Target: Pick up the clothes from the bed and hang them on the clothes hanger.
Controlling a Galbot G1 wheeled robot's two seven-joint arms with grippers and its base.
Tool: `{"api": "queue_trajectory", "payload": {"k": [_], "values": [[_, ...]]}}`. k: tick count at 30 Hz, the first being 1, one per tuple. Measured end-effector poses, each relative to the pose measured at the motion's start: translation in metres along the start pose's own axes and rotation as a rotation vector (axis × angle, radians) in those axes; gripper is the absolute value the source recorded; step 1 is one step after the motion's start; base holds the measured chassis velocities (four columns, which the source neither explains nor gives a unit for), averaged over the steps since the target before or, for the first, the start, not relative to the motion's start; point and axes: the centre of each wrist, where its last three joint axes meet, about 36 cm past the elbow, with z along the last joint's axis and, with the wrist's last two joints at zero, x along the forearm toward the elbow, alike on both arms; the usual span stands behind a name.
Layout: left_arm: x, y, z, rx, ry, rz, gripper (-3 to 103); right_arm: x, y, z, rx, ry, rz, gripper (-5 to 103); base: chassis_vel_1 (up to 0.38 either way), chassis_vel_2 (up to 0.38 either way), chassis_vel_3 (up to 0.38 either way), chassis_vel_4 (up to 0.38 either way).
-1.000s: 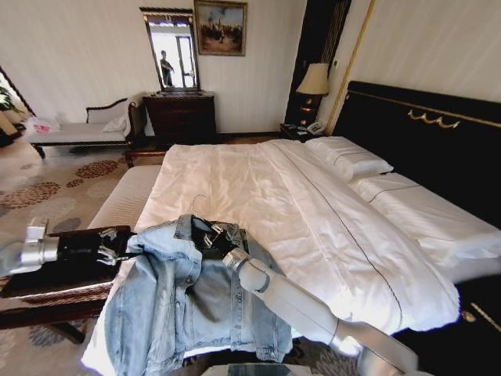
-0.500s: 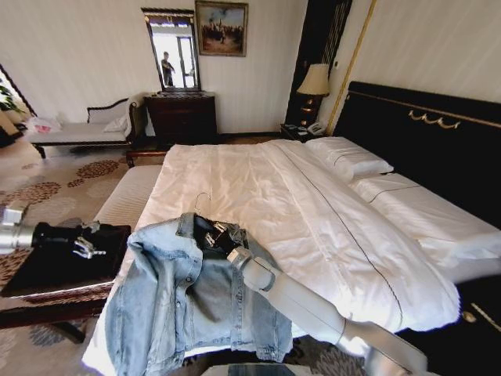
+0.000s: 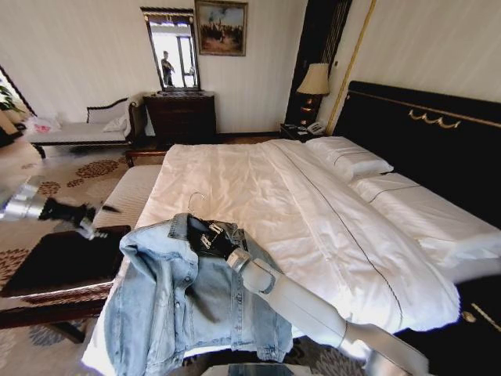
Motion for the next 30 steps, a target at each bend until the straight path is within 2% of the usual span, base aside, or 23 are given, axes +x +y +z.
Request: {"api": "queue_trajectory", "payload": {"k": [2,3,5,8,14,22,27,30], "values": [[-0.029,0.017,-0.008,-0.011,-0.022,0.036,100,0.003,0.000,-0.002,0.001,-0.004,-0.007,27,0.000,0.000,0.000,0.000],[-0.029,0.017,-0.008,-0.011,-0.022,0.036,100,0.003,0.000,-0.002,0.001,-0.004,-0.007,27,0.000,0.000,0.000,0.000],[-0.060,0.031,-0.017,-0.010,-0.043,0.077,100,0.004,0.000,-0.002,-0.003,-0.004,-0.011,27,0.000,0.000,0.000,0.000],[-0.077,0.033,-0.023,-0.010,-0.046,0.113,100,0.004,0.000,-0.002,-0.005,-0.002,-0.009,27,0.000,0.000,0.000,0.000],[-0.092,0.019,-0.025,0.025,-0.076,0.166,100,0.009,-0.008,0.004,0.009,0.017,0.003,27,0.000,0.000,0.000,0.000],[-0.073,0.004,-0.030,0.053,-0.093,0.173,100,0.007,-0.006,0.007,0.013,0.023,0.002,27,0.000,0.000,0.000,0.000],[-0.081,-0.018,-0.026,0.065,-0.073,0.228,100,-0.002,0.000,0.006,0.004,0.015,-0.002,27,0.000,0.000,0.000,0.000],[-0.086,-0.020,-0.021,0.067,-0.051,0.241,100,-0.004,0.000,0.003,0.002,0.007,-0.001,27,0.000,0.000,0.000,0.000]]}}
